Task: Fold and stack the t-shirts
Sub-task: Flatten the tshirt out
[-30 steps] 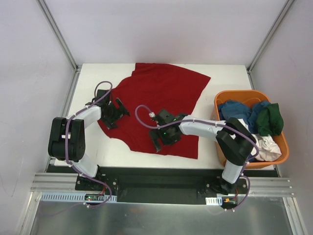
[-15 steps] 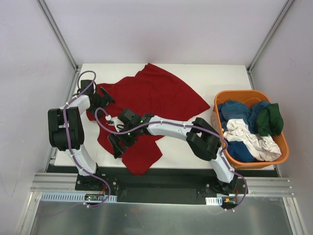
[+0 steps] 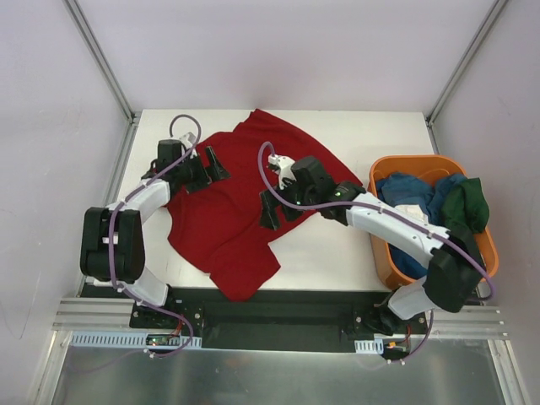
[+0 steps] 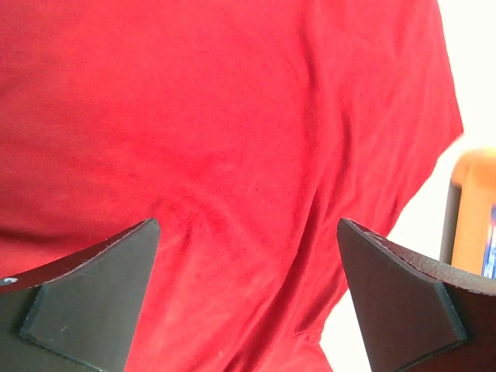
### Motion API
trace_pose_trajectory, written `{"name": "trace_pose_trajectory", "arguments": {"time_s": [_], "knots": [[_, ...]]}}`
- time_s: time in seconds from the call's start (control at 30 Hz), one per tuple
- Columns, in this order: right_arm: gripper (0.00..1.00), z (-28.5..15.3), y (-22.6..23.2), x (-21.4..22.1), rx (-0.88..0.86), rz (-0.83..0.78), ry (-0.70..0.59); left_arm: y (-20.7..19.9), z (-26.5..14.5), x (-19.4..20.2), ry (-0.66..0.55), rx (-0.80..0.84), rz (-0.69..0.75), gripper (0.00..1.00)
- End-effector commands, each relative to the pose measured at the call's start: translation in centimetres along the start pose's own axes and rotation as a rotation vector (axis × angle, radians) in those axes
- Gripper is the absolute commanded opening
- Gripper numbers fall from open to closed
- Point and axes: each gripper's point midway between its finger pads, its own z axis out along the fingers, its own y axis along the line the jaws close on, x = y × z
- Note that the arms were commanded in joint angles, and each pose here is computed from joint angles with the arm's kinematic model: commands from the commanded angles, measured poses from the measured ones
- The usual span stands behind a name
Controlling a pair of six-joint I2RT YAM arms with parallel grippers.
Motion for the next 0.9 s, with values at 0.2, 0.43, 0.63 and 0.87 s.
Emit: {"name": "trace_pose_trajectory", "arguments": {"time_s": [0.2, 0.43, 0.63, 0.87], "knots": [[0.97, -2.8, -2.6, -0.7, 0.151, -0.103, -0.073, -1.9, 5.8, -1.9, 0.000, 0.314, 0.200, 0.99], [0.97, -3.3, -4.3, -1.7, 0.191, -0.093, -0.092, -3.1, 8.0, -6.6, -0.025, 0.382, 0.212, 0.99], [0.97, -3.9, -7.8, -3.2, 0.280, -0.013, -0.133, -7.0, 4.3, -11.6, -0.156, 0.370, 0.298, 0.99], [0.97, -2.4, -14.0, -5.4, 0.415, 0.095, -0.111, -6.3, 1.8, -10.1, -0.169, 0.294, 0.271, 0.99]]}}
